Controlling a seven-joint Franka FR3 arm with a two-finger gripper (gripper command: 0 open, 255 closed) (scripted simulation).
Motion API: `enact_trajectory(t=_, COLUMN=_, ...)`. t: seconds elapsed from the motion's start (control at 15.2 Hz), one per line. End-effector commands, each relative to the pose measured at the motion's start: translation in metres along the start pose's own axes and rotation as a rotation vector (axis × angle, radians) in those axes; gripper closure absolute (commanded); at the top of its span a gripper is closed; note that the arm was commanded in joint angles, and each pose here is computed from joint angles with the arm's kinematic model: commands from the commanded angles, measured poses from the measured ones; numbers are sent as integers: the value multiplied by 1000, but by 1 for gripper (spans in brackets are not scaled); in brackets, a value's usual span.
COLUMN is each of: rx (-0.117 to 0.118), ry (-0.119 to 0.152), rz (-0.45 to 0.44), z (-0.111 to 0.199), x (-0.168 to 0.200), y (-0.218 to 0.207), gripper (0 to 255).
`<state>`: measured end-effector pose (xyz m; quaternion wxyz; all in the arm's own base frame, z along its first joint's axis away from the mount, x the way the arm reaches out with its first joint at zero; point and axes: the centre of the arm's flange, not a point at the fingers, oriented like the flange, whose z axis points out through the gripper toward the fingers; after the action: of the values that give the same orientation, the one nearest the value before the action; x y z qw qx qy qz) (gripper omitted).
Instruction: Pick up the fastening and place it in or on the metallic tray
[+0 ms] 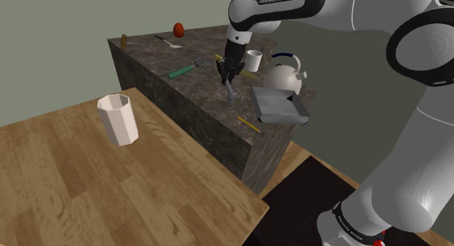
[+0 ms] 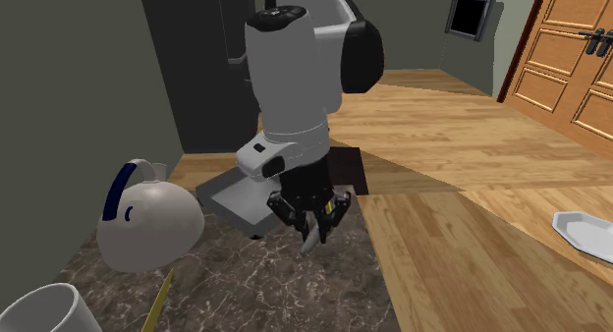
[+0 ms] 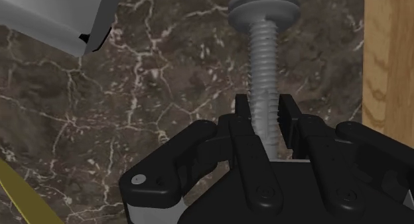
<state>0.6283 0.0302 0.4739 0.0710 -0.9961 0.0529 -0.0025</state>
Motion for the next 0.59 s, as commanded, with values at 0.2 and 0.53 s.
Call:
enact_trajectory(t=0.2, rx=0, ry=0, rz=0, z=-26, x=0, y=-4, gripper=255)
enact_trajectory(t=0.53, rx=0, ry=0, rz=0, z=-52, x=0, y=-8, gripper=255)
